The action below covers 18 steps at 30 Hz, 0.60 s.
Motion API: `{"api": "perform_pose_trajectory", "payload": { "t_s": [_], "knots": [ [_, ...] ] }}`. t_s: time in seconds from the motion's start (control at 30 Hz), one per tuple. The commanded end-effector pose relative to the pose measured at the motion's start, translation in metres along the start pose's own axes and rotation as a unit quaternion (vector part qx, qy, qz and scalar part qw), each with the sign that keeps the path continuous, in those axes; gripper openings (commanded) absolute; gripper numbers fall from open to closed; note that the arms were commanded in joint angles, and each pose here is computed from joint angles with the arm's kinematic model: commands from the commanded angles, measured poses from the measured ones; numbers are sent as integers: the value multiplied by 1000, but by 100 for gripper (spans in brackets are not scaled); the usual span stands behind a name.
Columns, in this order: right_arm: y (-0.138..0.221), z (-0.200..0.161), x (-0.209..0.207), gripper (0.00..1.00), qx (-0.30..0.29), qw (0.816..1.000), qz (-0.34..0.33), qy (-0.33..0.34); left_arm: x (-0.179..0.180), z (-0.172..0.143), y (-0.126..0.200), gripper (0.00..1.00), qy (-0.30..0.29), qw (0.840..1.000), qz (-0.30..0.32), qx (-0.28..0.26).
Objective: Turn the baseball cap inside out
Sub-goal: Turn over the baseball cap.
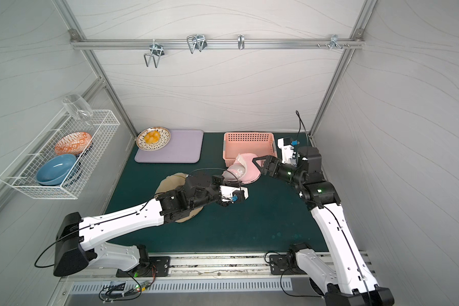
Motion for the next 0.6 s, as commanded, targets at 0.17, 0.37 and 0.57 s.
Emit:
{"api": "perform_pose_trajectory", "payload": {
  "t_s": [0.17, 0.37, 0.57],
  "knots": [
    [-12, -3, -10, 76, 10, 999, -37, 7, 22, 16, 12, 0, 4, 998, 59, -24],
    [-36, -12, -8, 59, 57, 998, -17, 15, 18, 23, 10, 0, 6, 998, 54, -40],
    [-50, -15, -14, 25, 73, 997, -19, 18, 20, 29, 15, 0, 25, 997, 55, -57]
  ]
}}
Point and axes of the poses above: each gripper's point midway between its finger pads, its own y axis back along the fingers, its own x axis along the line the jaws close on, z = x × y, the point moved 5 cm from there along y, back along the fingers, and after that the axes turned 6 degrees about -y, right-handed, at the moved point
